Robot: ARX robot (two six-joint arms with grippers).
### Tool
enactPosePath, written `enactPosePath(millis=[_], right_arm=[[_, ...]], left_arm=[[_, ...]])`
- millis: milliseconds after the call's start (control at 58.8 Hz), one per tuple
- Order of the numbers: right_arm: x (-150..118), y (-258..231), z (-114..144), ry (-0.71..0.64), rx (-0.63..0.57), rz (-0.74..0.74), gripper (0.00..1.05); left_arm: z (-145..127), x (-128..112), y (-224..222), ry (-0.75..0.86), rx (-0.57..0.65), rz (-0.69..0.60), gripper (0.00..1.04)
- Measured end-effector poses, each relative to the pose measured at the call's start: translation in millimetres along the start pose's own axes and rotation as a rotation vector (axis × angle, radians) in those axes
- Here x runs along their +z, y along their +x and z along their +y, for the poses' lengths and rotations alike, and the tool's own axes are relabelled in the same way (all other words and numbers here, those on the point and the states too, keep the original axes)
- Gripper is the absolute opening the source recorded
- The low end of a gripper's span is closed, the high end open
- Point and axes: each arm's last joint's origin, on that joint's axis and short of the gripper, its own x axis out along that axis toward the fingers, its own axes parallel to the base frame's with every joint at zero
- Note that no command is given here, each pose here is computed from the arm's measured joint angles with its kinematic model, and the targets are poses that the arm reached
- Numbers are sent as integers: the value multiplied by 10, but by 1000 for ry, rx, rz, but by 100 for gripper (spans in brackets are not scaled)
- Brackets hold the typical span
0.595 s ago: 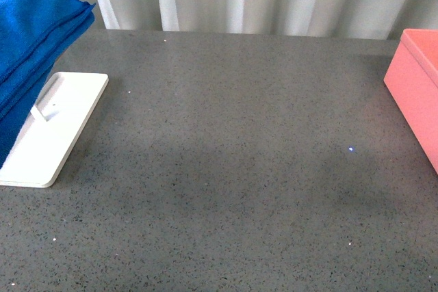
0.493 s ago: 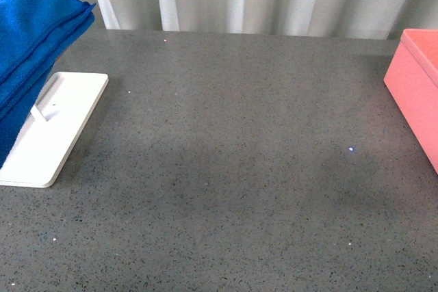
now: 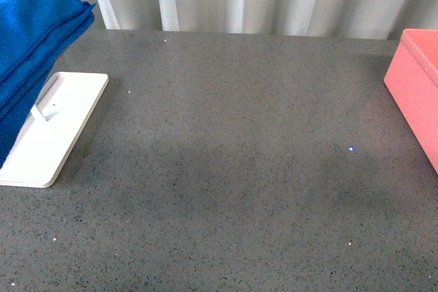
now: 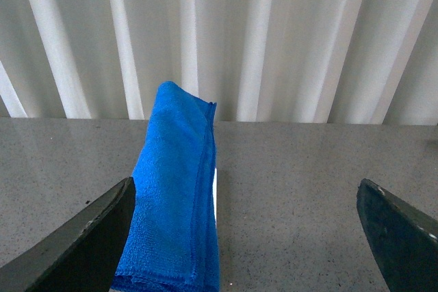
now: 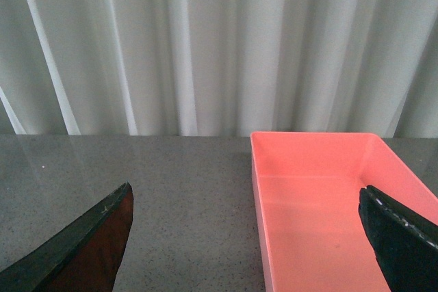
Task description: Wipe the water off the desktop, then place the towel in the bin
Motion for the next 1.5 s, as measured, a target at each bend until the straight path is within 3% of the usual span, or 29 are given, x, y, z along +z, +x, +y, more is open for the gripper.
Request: enactPosePath(millis=[561, 697, 816, 986, 1207, 1276, 1395, 1497], right_arm=[[0, 0, 0, 0, 0, 0, 98], [0, 0, 1, 0, 4, 0, 98], [0, 0, 0, 0, 0, 0, 98], [0, 0, 0, 0, 0, 0, 98], [0, 0, 0, 0, 0, 0, 98], [0, 0, 0, 0, 0, 0, 98], [0, 0, 0, 0, 1, 0, 98], [0, 0, 0, 0, 1, 0, 98]], left_arm=[[0, 0, 0, 0, 0, 0, 98], [-36, 5, 60, -63, -178, 385, 98], [-89, 258, 293, -56, -212, 367, 98], [-162, 726, 809, -11, -218, 228, 98], [-433, 1085, 2068, 126, -244, 286, 98], [-471, 1091, 2516, 167, -231, 392, 98], [-348, 897, 3132, 227, -128, 624, 98], [-173, 831, 3414, 236, -28, 707, 98]])
